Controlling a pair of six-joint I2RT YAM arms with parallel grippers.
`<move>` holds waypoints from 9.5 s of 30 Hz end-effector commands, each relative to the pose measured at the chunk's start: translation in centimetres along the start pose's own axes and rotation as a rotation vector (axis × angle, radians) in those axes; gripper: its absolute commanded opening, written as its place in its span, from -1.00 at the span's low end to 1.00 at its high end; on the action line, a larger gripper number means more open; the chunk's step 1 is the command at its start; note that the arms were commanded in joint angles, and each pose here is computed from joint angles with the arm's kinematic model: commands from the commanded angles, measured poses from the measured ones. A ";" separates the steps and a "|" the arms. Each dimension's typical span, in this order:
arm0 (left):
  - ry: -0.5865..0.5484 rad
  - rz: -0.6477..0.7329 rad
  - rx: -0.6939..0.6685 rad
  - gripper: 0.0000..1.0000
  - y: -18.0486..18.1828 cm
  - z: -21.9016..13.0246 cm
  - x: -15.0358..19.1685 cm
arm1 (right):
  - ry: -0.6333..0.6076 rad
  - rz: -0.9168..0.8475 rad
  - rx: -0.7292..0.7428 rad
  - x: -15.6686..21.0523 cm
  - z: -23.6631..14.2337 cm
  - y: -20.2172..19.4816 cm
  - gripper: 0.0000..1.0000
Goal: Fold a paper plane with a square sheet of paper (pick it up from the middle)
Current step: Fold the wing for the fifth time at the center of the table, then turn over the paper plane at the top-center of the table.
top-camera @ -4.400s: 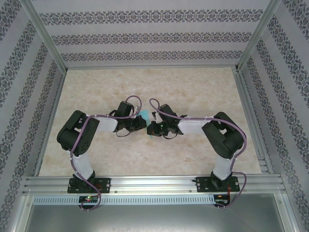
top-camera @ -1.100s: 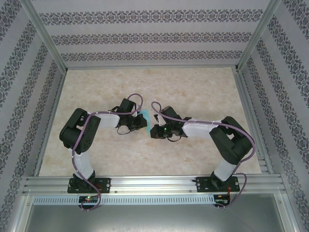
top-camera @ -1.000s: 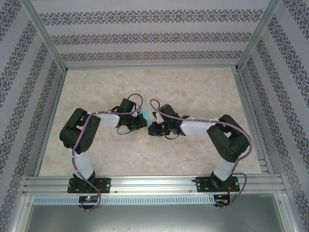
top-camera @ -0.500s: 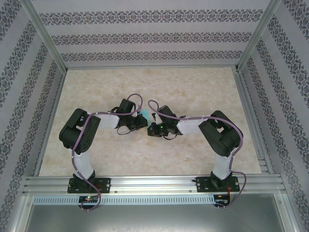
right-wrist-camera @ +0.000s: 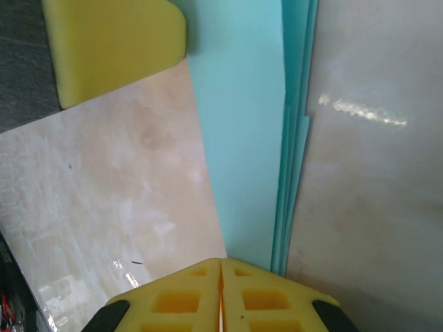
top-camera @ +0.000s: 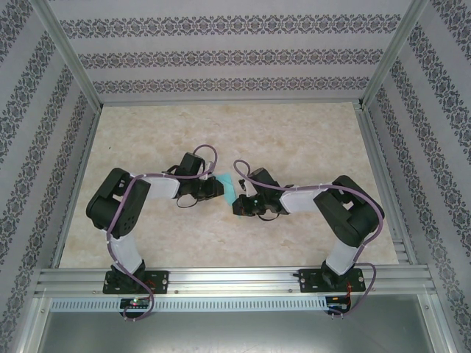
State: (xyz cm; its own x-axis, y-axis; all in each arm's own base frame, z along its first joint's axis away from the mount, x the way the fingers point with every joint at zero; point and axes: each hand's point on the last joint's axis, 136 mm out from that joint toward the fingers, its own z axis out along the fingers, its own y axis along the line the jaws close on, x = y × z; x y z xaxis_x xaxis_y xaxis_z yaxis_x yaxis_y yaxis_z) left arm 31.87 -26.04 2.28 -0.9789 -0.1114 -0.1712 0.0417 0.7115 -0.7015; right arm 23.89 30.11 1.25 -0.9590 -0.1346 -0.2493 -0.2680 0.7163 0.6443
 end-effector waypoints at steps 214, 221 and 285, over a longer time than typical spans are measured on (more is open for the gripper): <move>0.051 -0.031 -0.449 -0.81 7.6 3.1 -0.9 | 0.293 0.081 0.250 11.5 -1.8 -6.1 -0.81; 0.053 -0.029 -0.439 -0.82 7.4 3.2 -1.0 | 0.296 0.056 0.223 12.4 -2.6 -5.3 -0.81; -0.179 0.218 -0.722 -1.00 -5.6 -2.9 -2.2 | -0.470 0.334 0.453 -2.0 -14.8 -9.6 0.79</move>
State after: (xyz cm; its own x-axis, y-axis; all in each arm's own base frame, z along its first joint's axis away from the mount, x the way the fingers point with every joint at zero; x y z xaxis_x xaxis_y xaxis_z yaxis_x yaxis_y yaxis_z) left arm 32.54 -27.03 5.58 -0.9424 0.0443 -0.3314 0.0311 0.9985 0.0451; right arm 26.80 13.72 5.63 -0.8336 0.3484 -0.4287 0.1777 0.9039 0.3891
